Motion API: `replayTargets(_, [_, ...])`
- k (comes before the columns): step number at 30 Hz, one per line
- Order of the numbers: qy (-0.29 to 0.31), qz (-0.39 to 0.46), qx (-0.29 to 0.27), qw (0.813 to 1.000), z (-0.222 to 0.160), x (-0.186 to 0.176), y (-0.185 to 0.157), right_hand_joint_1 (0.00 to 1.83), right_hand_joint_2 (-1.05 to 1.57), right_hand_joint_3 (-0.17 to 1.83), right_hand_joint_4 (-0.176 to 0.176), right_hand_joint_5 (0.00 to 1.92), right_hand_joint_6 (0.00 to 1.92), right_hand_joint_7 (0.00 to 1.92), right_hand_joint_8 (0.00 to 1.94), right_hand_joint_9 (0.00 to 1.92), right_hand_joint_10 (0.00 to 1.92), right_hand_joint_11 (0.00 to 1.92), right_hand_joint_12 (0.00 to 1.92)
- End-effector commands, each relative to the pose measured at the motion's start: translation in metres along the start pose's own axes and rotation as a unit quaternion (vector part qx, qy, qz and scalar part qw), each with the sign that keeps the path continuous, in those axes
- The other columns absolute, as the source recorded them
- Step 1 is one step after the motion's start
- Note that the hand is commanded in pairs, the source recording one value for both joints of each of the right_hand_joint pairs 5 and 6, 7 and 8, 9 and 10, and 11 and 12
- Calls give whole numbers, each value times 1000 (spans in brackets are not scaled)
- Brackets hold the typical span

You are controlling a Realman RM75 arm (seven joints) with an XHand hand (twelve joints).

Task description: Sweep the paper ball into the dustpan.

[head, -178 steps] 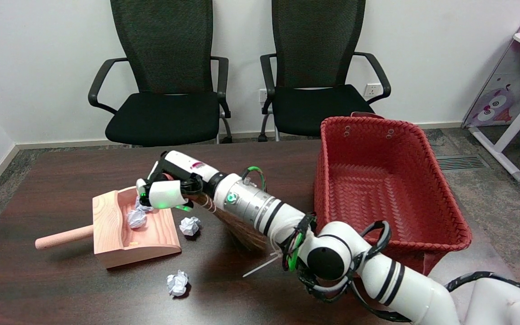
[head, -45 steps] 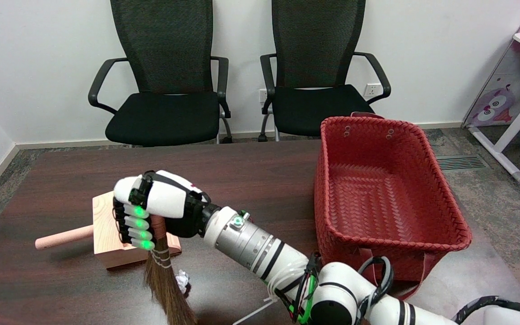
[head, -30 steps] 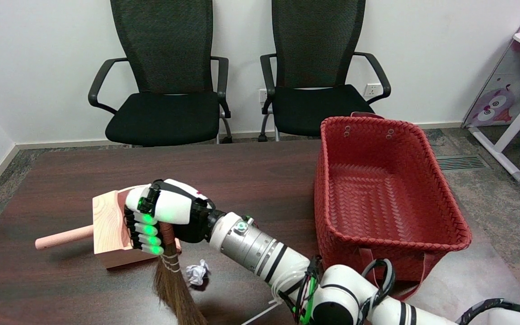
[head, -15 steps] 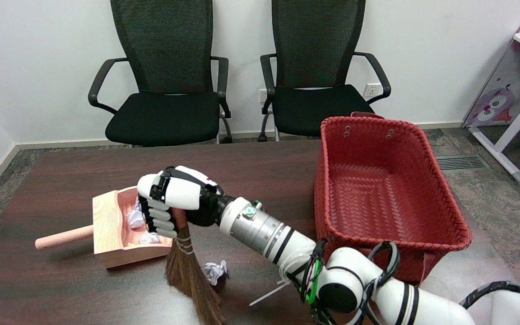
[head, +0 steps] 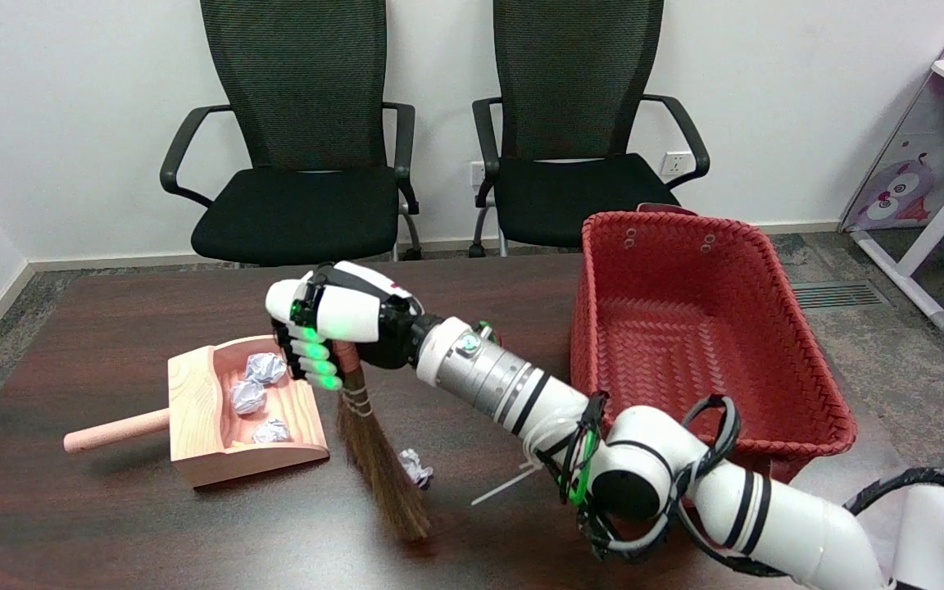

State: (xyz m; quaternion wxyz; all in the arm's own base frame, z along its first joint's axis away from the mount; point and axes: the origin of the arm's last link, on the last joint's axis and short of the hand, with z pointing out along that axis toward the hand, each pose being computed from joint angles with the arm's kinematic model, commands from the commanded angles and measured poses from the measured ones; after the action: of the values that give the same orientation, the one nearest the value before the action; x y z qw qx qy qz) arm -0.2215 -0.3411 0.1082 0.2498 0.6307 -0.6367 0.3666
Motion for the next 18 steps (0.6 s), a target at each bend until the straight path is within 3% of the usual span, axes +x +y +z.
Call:
replayTargets(1, [15, -65, 4, 998, 14, 41, -18, 848, 1571, 1293, -1, 1920, 1920, 1920, 1920, 1920, 1920, 1920, 1920])
replayTargets(9, [27, -105, 37, 993, 20, 64, -42, 868, 1571, 1164, 0, 1920, 1920, 1920, 1920, 1920, 1920, 1920, 1920])
replayTargets(18, [5, -95, 72, 993, 20, 45, -60, 872, 1571, 1232, -4, 1920, 1920, 1920, 1920, 1920, 1920, 1920, 1920])
